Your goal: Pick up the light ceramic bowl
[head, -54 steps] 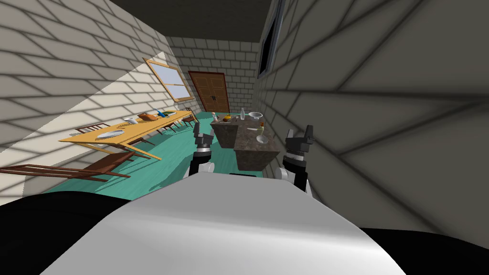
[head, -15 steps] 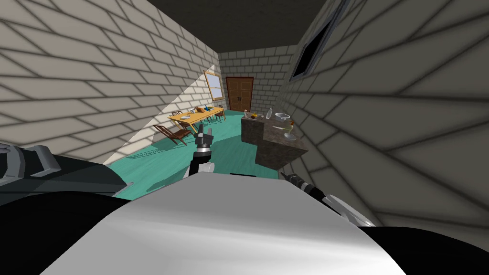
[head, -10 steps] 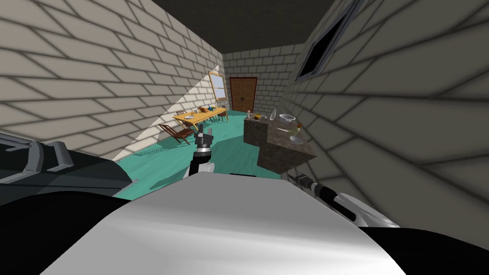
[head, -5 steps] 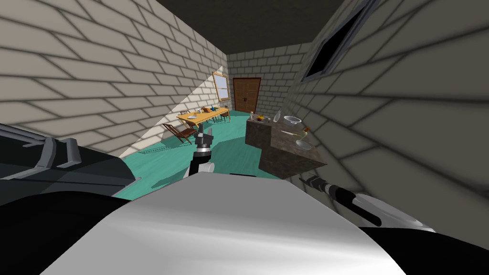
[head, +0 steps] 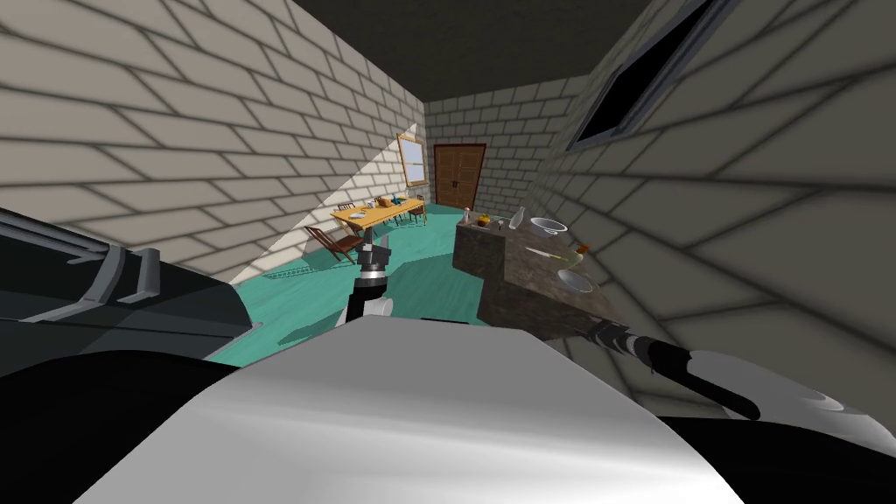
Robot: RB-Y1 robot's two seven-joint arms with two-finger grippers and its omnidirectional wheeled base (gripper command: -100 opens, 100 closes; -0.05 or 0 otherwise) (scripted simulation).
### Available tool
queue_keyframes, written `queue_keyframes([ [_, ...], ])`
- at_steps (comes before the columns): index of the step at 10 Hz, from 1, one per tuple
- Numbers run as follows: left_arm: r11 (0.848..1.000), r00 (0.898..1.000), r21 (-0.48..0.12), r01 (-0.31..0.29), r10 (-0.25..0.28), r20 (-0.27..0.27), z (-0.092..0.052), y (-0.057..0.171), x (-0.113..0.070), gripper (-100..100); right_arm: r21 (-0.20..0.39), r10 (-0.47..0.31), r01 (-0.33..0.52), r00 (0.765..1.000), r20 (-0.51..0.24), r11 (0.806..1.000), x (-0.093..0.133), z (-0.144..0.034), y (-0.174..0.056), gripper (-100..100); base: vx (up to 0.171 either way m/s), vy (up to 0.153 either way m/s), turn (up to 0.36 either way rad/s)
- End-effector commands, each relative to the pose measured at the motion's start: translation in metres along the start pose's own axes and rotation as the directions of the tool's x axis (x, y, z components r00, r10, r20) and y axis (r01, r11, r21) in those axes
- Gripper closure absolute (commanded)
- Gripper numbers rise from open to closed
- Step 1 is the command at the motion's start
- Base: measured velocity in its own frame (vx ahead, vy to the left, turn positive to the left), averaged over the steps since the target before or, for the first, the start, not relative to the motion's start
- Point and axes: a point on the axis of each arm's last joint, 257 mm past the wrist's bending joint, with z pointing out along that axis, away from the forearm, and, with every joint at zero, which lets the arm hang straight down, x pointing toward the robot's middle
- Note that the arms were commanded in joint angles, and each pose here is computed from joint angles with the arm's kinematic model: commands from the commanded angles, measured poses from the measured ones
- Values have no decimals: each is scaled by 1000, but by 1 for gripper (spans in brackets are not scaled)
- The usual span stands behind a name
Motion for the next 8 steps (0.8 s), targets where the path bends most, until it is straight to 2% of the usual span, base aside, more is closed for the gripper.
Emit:
queue_keyframes([
  [1,1000,1000,0,0,0,0,0,0,0,0,20,-59,59,997,-40,998,10,-10,-21,-100,117,0,79],
  [2,1000,1000,0,0,0,0,0,0,0,0,20,-59,59,997,-40,998,10,-10,-21,-100,90,-3,39],
  [3,1000,1000,0,0,0,0,0,0,0,0,33,-100,103,992,-71,994,15,-20,-39,-100,109,-4,68],
  [6,1000,1000,0,0,0,0,0,0,0,0,44,-187,195,972,-143,980,28,-40,-70,-100,216,-28,103],
  [8,1000,1000,0,0,0,0,0,0,0,0,13,-218,224,960,-177,974,43,-45,-66,-100,215,-25,94],
])
